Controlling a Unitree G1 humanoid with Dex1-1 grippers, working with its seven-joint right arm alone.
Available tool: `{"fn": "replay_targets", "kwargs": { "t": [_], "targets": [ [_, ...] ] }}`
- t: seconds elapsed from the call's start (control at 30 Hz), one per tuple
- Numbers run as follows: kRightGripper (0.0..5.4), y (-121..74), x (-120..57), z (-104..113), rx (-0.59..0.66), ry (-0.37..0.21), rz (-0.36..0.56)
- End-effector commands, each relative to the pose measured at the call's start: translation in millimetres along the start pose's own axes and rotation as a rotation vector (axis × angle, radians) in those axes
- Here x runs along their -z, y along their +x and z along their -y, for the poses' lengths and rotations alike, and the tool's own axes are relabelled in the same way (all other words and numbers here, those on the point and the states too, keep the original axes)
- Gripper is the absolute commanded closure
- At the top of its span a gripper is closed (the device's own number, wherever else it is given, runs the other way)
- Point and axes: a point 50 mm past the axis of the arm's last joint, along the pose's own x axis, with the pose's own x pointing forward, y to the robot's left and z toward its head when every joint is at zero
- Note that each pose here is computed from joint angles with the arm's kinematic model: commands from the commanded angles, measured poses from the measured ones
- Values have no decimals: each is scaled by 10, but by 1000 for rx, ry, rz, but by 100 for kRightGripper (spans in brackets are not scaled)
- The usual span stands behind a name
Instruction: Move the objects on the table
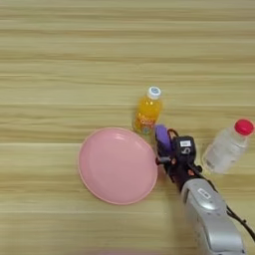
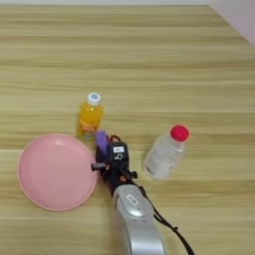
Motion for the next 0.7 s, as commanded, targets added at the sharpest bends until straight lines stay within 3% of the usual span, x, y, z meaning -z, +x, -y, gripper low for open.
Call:
{"fn": "replay_targets", "kwargs": {
  "t": [0.03,0.7],
  "targets": [
    [398,60,-179,31,6,-18,68],
    [398,111,-45,95,7,-25,-25]
  ]
}}
